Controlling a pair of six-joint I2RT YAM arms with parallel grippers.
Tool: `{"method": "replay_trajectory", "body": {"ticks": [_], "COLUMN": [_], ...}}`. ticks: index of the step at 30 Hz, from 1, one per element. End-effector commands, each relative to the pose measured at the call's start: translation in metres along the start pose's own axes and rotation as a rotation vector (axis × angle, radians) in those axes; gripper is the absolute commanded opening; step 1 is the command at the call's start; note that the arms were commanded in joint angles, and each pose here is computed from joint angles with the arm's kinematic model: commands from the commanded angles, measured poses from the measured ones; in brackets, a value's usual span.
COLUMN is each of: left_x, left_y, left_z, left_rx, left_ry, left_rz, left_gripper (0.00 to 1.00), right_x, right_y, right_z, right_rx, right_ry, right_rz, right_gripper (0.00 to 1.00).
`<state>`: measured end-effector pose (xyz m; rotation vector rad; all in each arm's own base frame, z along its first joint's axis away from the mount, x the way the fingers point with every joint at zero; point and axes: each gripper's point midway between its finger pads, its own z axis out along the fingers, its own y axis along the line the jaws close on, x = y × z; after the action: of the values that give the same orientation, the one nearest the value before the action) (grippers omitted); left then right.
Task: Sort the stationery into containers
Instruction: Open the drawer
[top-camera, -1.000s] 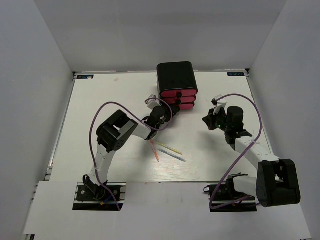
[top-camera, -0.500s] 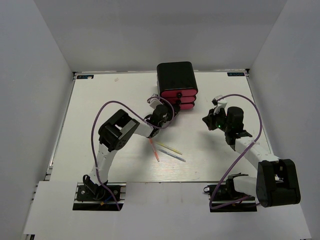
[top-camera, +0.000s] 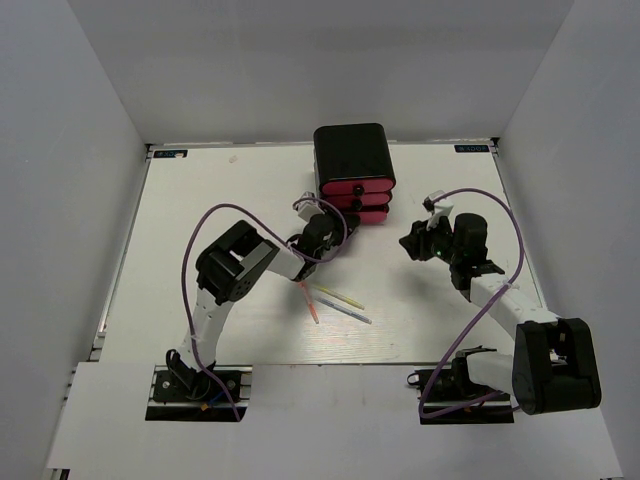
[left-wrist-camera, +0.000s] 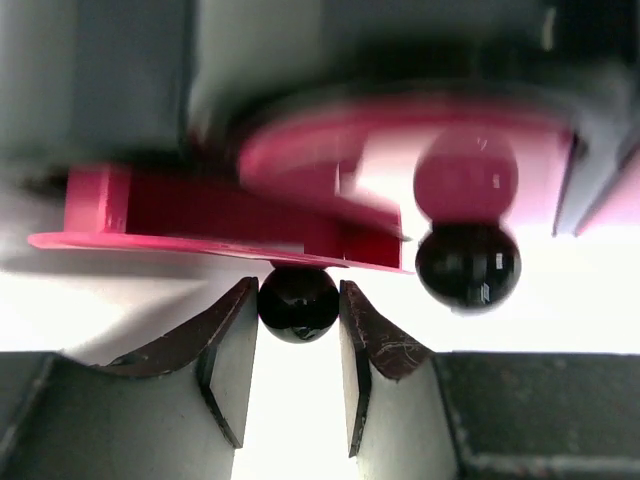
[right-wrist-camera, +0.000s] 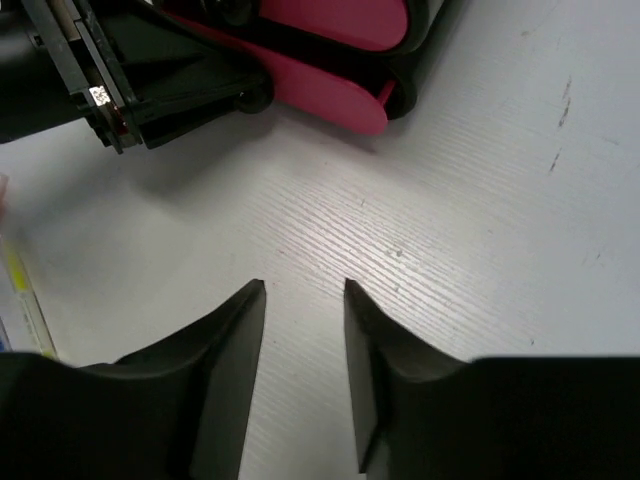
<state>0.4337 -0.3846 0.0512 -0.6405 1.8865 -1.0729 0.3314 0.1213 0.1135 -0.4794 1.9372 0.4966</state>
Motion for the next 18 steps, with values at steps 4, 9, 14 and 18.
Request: {"method": "replay_trajectory", "body": {"ticks": [4,9,14,18], "left_x": [0.015,0.025,0.024,0.019], "left_y": [0.000,0.014,0.013,0.006], "left_z": [-0.044,-0.065,-0.067,-0.072], "left_rx": [0.025,-0.008,-0.026,-0.016], "left_ry": [0.082,0.116,0.123,0.119], "left_rz": [0.004,0.021,0.035,0.033], "left_gripper": [0.31,0.38,0.76,0.87], "right_x": [-0.011,-0.005,0.000,0.006], "right_y": [0.024,0.041,0.061,0.072], "right_z": [-0.003,-0.004,-0.011,-0.018], "right_rx": [-0.149,-0.262,-0.408,-0.493], "right_ry": [-0.044,-0.033,-0.032,-0.025], "right_rz": [-0.076,-0.120,-0.223,-0.292], "right_gripper": [0.53,0.56,0.59,0.59]}}
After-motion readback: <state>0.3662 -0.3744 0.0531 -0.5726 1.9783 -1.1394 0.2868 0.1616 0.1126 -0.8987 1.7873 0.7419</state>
